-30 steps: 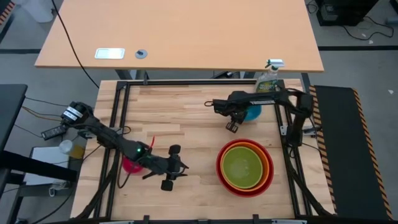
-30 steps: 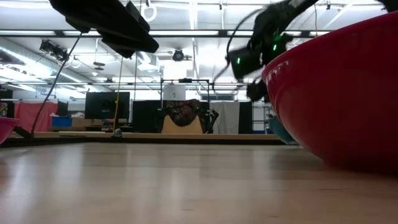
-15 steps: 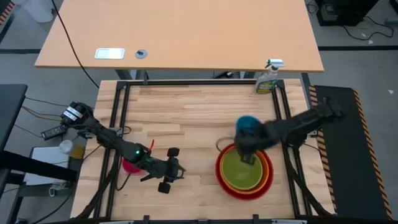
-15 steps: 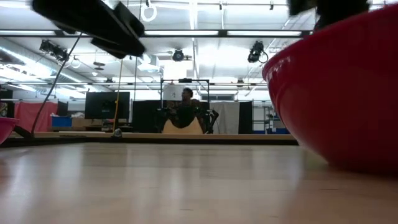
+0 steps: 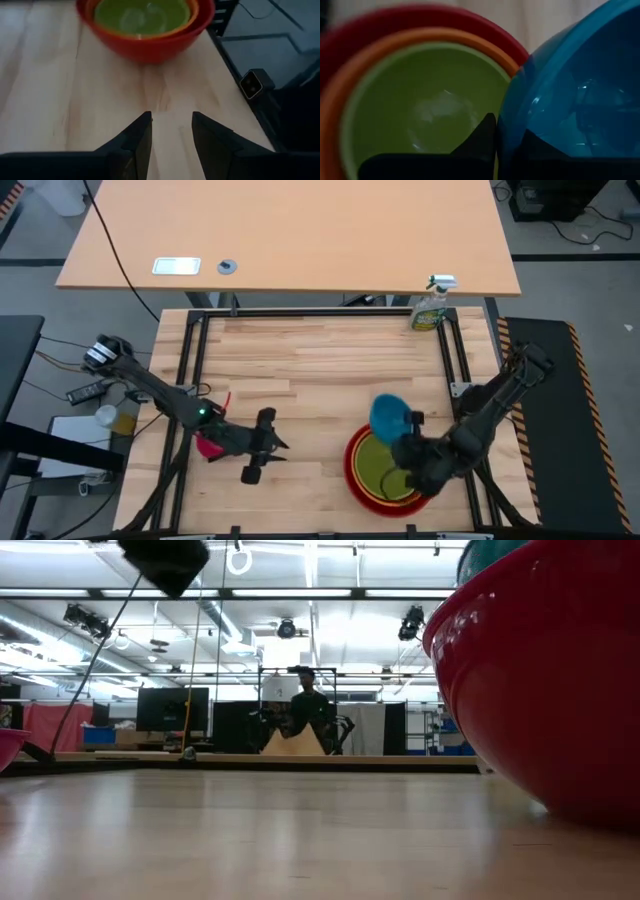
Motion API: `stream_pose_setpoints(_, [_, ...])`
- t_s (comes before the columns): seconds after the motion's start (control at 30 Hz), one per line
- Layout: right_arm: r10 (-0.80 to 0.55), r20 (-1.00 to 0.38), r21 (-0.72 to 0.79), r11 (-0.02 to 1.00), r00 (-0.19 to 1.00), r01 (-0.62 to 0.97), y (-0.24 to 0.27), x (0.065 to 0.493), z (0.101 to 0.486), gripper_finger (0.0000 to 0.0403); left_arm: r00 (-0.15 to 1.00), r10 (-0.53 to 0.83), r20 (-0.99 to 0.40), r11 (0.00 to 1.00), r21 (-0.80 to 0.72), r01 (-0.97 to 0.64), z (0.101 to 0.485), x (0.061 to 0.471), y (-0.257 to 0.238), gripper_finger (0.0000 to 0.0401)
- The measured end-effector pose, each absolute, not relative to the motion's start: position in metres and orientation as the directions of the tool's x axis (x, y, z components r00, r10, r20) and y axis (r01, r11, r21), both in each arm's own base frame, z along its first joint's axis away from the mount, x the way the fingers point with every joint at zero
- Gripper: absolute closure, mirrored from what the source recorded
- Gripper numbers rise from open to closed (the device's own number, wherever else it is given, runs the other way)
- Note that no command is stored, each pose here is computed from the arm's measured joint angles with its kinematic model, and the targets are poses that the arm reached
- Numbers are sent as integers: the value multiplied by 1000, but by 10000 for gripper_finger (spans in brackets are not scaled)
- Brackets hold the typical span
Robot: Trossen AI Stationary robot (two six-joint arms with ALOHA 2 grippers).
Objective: Nest bowls inside each other
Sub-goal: Stack the blue bowl on top of the green bowl
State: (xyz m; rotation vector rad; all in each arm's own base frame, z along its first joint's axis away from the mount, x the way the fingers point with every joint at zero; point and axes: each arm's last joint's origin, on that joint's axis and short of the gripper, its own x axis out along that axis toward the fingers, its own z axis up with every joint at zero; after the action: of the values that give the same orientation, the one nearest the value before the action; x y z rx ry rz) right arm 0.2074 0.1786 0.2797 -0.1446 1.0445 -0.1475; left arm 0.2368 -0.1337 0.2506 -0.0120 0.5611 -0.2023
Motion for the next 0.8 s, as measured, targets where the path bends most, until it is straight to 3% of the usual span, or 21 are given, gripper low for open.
stream_pose_setpoints(0.17, [-77, -795, -132, 990, 601, -48, 203, 206, 283, 375, 706, -141, -695, 985, -173, 26, 239, 218, -127, 259])
stream_pose_setpoints(0.33, [-3, -776, -95, 989, 630, -114, 219, 210, 279, 375, 574, -94, -813, 976, -188, -106, 227, 198, -130, 259])
stream_pose_setpoints(0.57, [33, -857, 4, 998, 514, -58, 218, 219, 262, 375, 511, -152, -846, 950, -267, -159, 225, 183, -145, 259])
stream_pose_setpoints(0.8, [11, -913, 25, 999, 407, 28, 211, 226, 249, 371, 406, -81, -910, 938, -207, -278, 217, 168, -145, 259])
